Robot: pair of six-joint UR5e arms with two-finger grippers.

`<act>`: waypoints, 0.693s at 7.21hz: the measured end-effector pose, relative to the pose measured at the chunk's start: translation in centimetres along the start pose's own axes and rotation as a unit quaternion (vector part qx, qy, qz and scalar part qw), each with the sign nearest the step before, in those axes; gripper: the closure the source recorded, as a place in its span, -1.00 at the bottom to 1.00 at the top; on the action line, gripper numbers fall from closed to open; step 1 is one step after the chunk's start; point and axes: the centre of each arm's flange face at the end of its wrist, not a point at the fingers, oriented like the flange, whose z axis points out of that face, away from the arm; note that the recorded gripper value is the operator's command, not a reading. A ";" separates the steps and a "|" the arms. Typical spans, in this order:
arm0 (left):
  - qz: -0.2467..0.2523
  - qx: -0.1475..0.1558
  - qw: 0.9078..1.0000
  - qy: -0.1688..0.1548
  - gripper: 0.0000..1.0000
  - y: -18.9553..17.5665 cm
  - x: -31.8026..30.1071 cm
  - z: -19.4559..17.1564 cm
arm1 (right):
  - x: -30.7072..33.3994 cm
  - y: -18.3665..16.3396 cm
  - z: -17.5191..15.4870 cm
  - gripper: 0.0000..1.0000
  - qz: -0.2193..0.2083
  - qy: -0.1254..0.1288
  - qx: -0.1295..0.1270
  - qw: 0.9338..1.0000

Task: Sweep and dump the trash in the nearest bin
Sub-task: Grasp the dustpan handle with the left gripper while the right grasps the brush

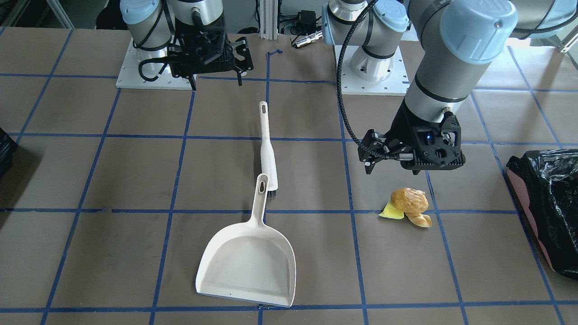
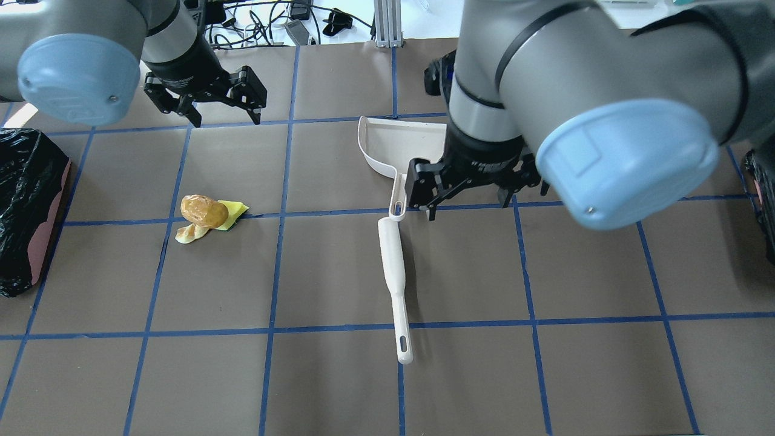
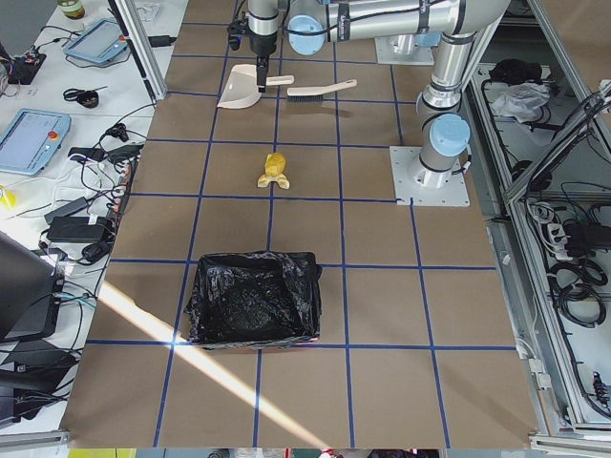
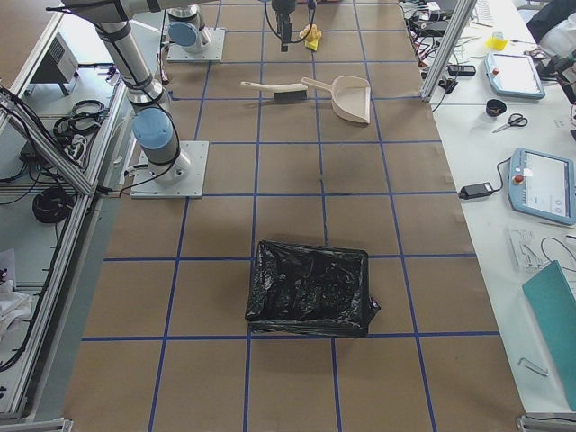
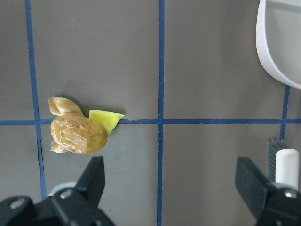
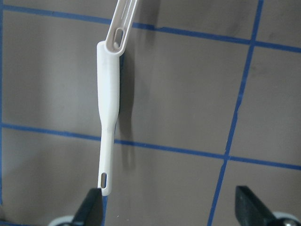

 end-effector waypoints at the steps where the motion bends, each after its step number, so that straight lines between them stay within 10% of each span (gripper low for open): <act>1: 0.006 -0.007 1.000 0.001 -1.00 -0.9 2.8 1.2 | -3.1 1.5 3.2 -0.99 -0.014 0.003 -0.006 1.000; 5: 0.040 -0.024 0.999 0.008 -1.00 0.2 15.0 7.2 | -7.6 6.0 16.2 -0.91 -0.036 0.005 -0.003 0.999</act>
